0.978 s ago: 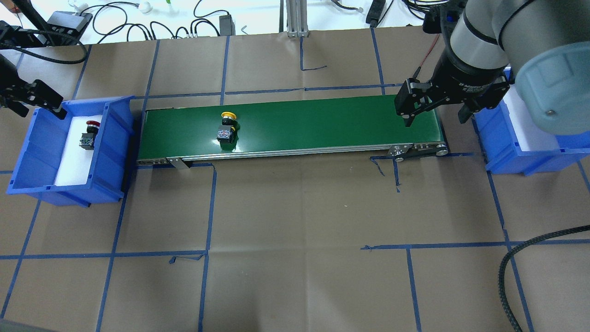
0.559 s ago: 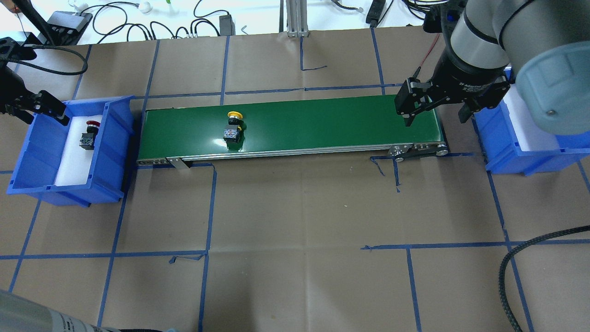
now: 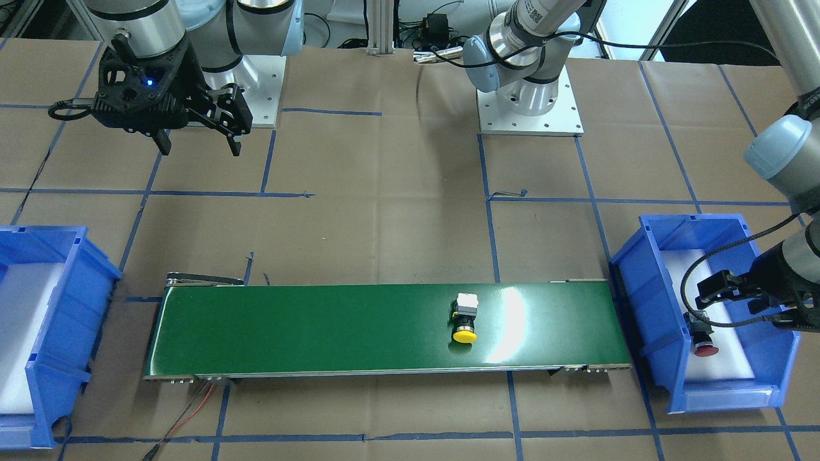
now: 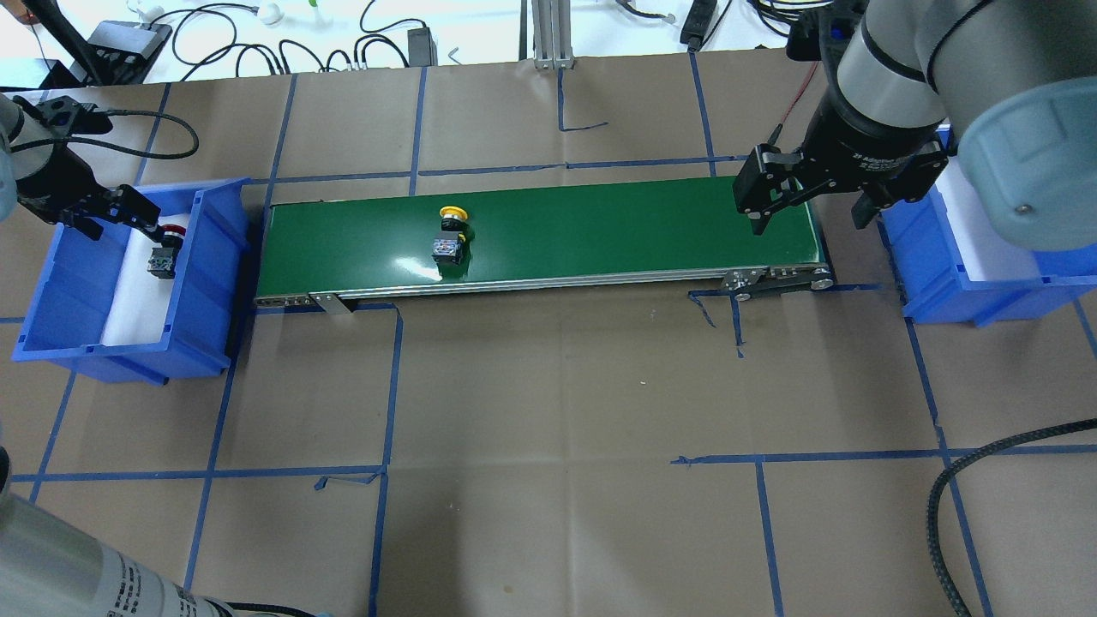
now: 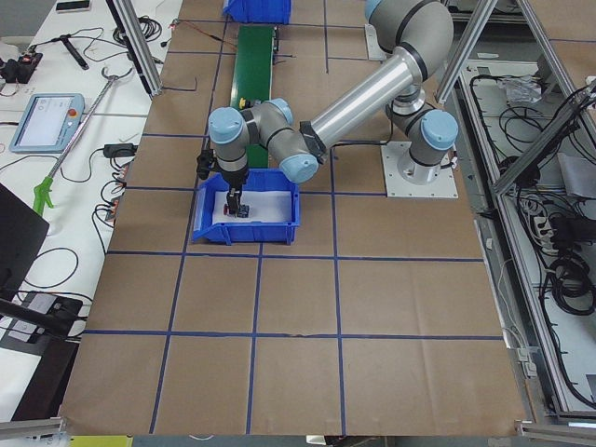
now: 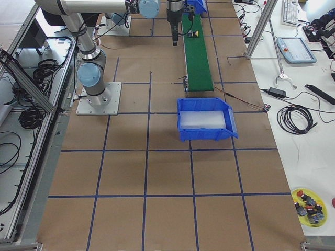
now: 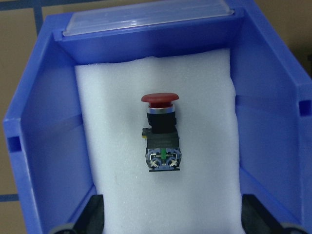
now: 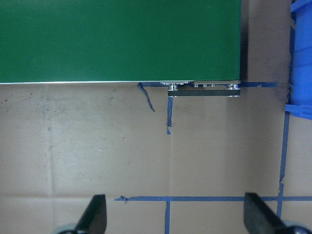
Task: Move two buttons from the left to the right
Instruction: 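Lower the left gripper onto the red-capped button and grasp it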
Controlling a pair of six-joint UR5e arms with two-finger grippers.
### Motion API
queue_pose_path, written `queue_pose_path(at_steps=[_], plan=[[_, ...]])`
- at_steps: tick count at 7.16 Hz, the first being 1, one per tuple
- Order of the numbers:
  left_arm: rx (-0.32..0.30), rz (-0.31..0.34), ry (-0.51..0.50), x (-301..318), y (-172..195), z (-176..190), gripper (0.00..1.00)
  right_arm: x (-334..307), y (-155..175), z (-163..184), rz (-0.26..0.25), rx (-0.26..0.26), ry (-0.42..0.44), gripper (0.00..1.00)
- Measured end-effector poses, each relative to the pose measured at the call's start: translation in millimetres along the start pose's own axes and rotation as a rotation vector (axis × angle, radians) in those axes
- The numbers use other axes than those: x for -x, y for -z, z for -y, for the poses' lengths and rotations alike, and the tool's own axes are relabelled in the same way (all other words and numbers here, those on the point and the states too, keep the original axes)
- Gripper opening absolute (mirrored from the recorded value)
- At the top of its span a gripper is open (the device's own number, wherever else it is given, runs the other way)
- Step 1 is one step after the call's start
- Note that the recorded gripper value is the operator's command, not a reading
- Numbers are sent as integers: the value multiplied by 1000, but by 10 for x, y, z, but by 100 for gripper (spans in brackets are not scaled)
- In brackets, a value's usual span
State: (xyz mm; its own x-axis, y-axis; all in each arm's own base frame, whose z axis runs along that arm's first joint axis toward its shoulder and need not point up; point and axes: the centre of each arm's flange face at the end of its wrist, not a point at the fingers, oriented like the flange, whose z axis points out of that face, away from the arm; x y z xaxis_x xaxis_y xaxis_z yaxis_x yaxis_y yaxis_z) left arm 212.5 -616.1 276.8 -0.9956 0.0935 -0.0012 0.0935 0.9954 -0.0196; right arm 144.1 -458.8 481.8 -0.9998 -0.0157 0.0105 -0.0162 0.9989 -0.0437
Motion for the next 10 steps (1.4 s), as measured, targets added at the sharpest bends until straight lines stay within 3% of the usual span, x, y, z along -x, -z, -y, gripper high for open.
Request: queue_pose_path(at_steps=[3, 4, 5, 6, 8, 10], plan=[[-5, 4, -9, 59, -492, 113, 99, 3, -4, -2, 0, 1, 1, 100], [-4, 3, -10, 60, -571, 117, 91, 3, -7, -2, 0, 1, 1, 100], [-4, 3, -10, 63, -606, 120, 73, 3, -7, -2, 0, 1, 1, 100], [-5, 4, -10, 68, -618, 125, 45, 3, -7, -2, 0, 2, 2, 100], [-9, 8, -9, 79, -613, 137, 8, 2, -8, -2, -1, 2, 2, 100], [-20, 15, -9, 100, -537, 175, 1, 3, -8, -3, 0, 2, 2, 100]])
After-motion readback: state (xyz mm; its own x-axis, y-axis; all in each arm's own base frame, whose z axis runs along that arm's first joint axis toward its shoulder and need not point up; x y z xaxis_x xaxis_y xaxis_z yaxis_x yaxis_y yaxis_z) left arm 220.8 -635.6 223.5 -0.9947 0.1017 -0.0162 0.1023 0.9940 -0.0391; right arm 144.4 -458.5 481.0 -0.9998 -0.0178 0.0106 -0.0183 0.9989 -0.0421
